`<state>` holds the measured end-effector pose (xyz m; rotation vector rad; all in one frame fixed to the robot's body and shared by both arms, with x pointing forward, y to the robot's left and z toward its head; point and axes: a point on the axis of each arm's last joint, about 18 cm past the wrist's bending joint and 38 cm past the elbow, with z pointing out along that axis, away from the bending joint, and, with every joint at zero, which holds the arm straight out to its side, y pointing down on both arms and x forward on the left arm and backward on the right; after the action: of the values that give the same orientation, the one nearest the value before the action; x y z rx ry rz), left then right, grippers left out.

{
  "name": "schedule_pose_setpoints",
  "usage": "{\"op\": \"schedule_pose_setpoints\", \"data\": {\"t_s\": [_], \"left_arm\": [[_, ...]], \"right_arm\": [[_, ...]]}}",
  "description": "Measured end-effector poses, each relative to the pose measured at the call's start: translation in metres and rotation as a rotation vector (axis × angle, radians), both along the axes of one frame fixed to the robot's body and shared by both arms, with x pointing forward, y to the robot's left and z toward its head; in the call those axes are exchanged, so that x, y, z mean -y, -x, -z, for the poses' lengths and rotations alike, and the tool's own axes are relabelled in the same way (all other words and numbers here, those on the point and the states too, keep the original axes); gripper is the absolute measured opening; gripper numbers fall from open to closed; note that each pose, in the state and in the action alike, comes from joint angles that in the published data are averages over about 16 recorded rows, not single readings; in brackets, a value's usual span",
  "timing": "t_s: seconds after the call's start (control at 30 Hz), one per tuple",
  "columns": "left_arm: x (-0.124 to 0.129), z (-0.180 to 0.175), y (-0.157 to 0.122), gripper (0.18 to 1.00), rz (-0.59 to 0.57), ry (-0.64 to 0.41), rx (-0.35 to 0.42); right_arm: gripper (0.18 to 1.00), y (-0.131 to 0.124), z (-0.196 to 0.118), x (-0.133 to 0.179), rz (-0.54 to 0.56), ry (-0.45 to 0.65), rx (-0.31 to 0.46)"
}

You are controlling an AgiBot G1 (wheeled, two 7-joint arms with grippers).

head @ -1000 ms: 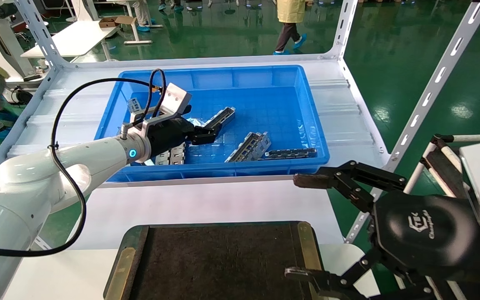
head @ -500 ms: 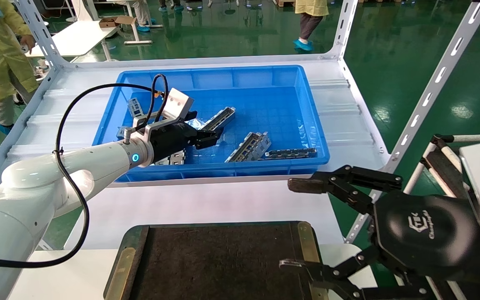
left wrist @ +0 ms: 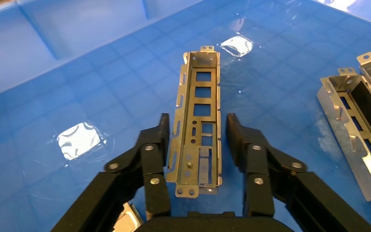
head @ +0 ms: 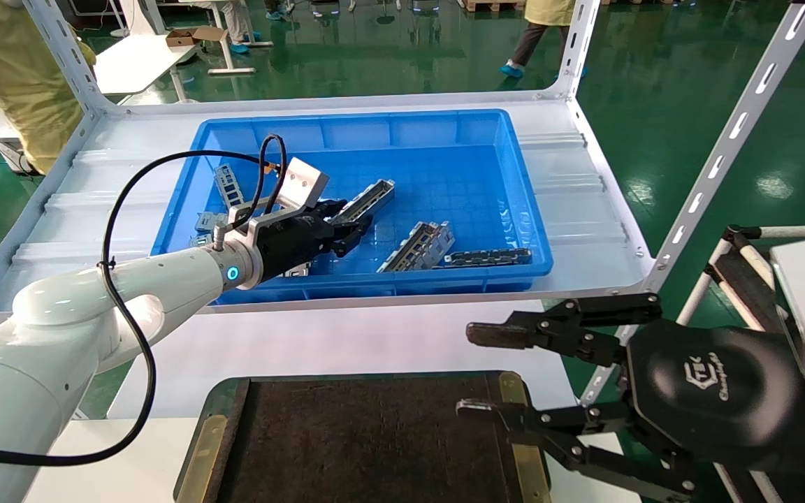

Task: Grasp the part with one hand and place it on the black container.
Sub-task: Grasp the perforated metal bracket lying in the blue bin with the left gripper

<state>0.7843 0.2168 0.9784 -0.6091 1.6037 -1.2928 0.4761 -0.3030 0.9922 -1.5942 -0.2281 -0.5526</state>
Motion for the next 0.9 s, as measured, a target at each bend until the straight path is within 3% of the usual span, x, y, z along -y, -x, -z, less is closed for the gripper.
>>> {"op": "schedule_pose_setpoints", "data": {"t_s": [0.37,0.67,0.9], "left_arm": [[0.000,-0.004,-0.001,0.396,-0.009,0.026,-0.002],[-0.001,-0.031,0.004,0.363,0.016,0.078,0.030],[0.000,-0.055,0.019,0.362,0.124,0.100,0.066]], "right_arm": [[0.356,0.000,0.000,0.000,0.000,0.000,0.000],[0.241,0.000,0.000,0.000,0.000,0.000,0.000],[0.203,0.000,0.000,0.000,0.000,0.000,0.000]]}}
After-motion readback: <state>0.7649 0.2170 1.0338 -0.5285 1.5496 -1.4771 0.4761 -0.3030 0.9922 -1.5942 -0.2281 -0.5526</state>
